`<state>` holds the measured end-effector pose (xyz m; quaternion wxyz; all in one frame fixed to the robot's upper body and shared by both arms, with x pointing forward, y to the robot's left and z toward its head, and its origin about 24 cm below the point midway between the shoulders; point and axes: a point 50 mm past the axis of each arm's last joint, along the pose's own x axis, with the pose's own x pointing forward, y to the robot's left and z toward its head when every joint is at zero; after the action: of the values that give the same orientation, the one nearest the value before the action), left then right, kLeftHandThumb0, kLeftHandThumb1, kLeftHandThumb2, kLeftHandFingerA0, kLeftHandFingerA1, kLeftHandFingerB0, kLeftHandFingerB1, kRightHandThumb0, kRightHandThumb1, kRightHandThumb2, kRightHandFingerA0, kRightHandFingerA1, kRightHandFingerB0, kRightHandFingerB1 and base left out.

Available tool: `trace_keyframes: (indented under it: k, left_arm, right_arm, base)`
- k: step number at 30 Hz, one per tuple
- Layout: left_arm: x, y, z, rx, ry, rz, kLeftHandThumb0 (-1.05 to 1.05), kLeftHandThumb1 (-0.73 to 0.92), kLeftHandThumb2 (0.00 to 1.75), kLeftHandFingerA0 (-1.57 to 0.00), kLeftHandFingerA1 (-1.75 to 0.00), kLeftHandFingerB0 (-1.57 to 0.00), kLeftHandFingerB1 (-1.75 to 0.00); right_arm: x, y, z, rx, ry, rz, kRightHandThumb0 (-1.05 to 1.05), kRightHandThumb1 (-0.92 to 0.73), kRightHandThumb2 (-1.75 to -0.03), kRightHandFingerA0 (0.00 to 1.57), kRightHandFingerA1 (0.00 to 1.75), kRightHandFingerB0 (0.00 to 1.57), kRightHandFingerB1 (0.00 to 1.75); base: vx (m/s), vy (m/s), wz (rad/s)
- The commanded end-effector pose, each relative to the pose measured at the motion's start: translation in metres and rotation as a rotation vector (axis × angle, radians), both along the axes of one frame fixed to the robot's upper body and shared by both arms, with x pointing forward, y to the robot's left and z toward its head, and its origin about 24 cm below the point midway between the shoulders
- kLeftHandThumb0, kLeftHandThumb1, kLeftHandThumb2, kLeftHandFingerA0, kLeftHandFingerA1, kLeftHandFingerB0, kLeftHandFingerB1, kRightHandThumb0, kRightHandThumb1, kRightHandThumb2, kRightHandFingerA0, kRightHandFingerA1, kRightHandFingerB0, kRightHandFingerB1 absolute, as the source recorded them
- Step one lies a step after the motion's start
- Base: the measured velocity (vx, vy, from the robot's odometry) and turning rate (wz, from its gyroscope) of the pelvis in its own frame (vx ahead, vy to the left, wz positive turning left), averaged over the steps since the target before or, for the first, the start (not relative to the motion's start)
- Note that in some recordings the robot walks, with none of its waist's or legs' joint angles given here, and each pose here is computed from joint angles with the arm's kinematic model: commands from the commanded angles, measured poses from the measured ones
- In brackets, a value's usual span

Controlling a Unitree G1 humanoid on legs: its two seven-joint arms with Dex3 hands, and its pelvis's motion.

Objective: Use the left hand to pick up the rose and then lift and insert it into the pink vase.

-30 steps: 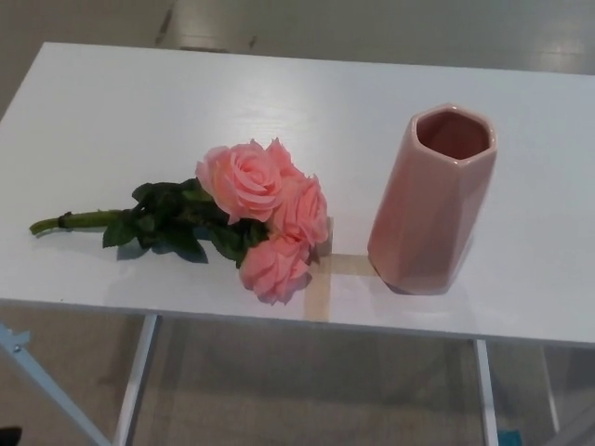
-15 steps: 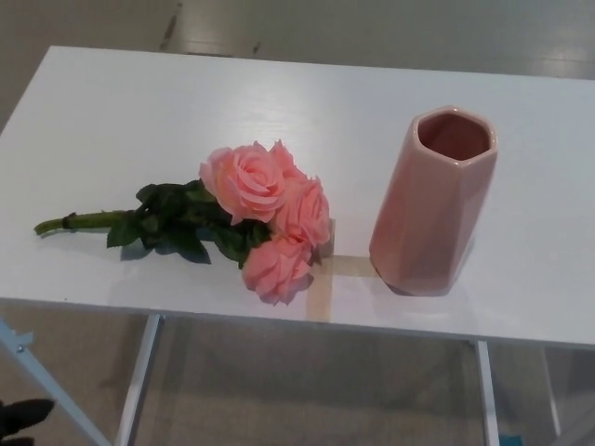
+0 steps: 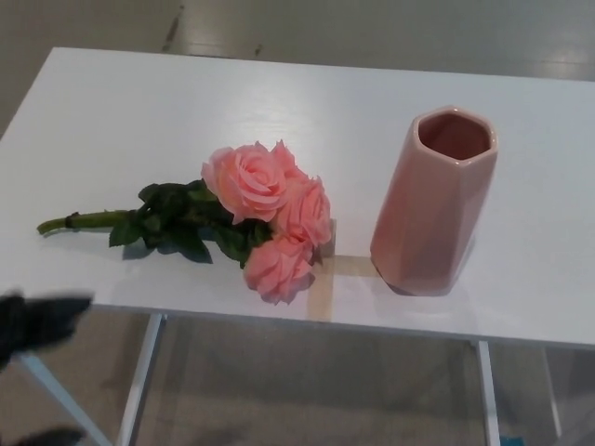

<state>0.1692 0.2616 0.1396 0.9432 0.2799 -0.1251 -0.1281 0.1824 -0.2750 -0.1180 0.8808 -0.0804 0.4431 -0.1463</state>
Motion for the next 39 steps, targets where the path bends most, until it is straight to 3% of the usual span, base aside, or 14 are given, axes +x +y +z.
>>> trace_keyframes:
  k: [1,7,8,12,15,19,20,21,22,26,27,39]
  left_arm:
    - [0.019,-0.039,0.089,-0.004,-0.312,-0.222,-0.24,0.21,0.82,-0.13,-0.53,-0.12,-0.51]
    - [0.038,-0.041,0.089,0.033,-0.283,-0.188,-0.26,0.21,0.82,-0.08,-0.51,-0.07,-0.49]
    - [0.076,-0.04,0.083,0.092,-0.196,-0.156,-0.53,0.44,0.54,-0.17,-0.29,-0.21,-0.28]
    - [0.102,-0.039,0.08,0.121,-0.132,-0.128,-0.55,0.45,0.54,-0.17,-0.29,-0.21,-0.29]
    - [0.147,-0.038,0.067,0.239,0.006,-0.043,-0.58,0.44,0.55,-0.16,-0.29,-0.2,-0.29]
    - [0.156,-0.038,0.065,0.263,0.027,-0.03,-0.58,0.44,0.55,-0.16,-0.29,-0.2,-0.29]
    - [0.165,-0.038,0.061,0.305,0.072,-0.002,-0.62,0.39,0.71,-0.07,-0.25,-0.11,-0.31]
    - [0.178,-0.038,0.055,0.372,0.138,0.044,-0.62,0.39,0.71,-0.07,-0.25,-0.11,-0.31]
    - [0.186,-0.038,0.052,0.414,0.186,0.071,-0.59,0.45,0.54,-0.01,-0.25,-0.11,-0.26]
    - [0.196,-0.04,0.049,0.464,0.236,0.092,-0.6,0.44,0.55,0.0,-0.23,-0.09,-0.25]
    - [0.2,-0.041,0.047,0.489,0.253,0.096,-0.6,0.39,0.75,0.0,-0.08,-0.07,-0.21]
    - [0.217,-0.044,0.026,0.663,0.325,0.111,-0.61,0.39,0.75,0.0,-0.05,-0.04,-0.16]
  right_arm:
    - [-0.001,-0.007,0.003,-0.02,-0.003,0.0,-0.36,-0.59,-0.57,0.59,0.48,0.5,0.42]
    - [-0.005,-0.01,0.002,-0.029,0.01,0.004,-0.36,-0.59,-0.57,0.6,0.48,0.51,0.42]
    - [-0.003,-0.01,0.002,-0.018,0.001,-0.007,-0.35,-0.59,-0.57,0.61,0.48,0.53,0.43]
    - [-0.002,-0.007,0.002,-0.013,-0.001,-0.009,-0.34,-0.59,-0.57,0.62,0.49,0.54,0.43]
    - [0.001,-0.007,0.003,-0.021,-0.003,0.003,-0.34,-0.59,-0.57,0.63,0.49,0.54,0.43]
    - [0.001,-0.008,0.004,-0.023,-0.003,0.005,-0.34,-0.59,-0.57,0.63,0.49,0.54,0.43]
    - [0.002,-0.008,0.004,-0.02,-0.005,0.005,-0.34,-0.6,-0.57,0.63,0.49,0.54,0.43]
    - [0.003,-0.008,0.004,-0.016,-0.008,0.005,-0.34,-0.6,-0.57,0.63,0.49,0.54,0.43]
    - [0.003,-0.009,0.005,-0.015,-0.008,0.0,-0.34,-0.59,-0.57,0.63,0.49,0.54,0.43]
    - [0.004,-0.008,0.005,-0.011,-0.009,-0.003,-0.34,-0.59,-0.57,0.63,0.49,0.54,0.43]
    - [0.005,-0.009,0.006,-0.01,-0.012,-0.006,-0.33,-0.6,-0.57,0.63,0.49,0.54,0.43]
    - [0.008,-0.009,0.008,-0.009,-0.022,-0.007,-0.33,-0.6,-0.57,0.61,0.48,0.52,0.43]
  base:
    - [0.0,0.0,0.0]
    - [0.0,0.0,0.0]
    - [0.0,0.0,0.0]
    - [0.0,0.0,0.02]
    - [0.0,0.0,0.0]
    - [0.0,0.0,0.0]
    - [0.0,0.0,0.0]
    - [0.0,0.0,0.0]
    - [0.0,0.0,0.0]
    - [0.0,0.0,0.0]
    - [0.0,0.0,0.0]
    - [0.0,0.0,0.0]
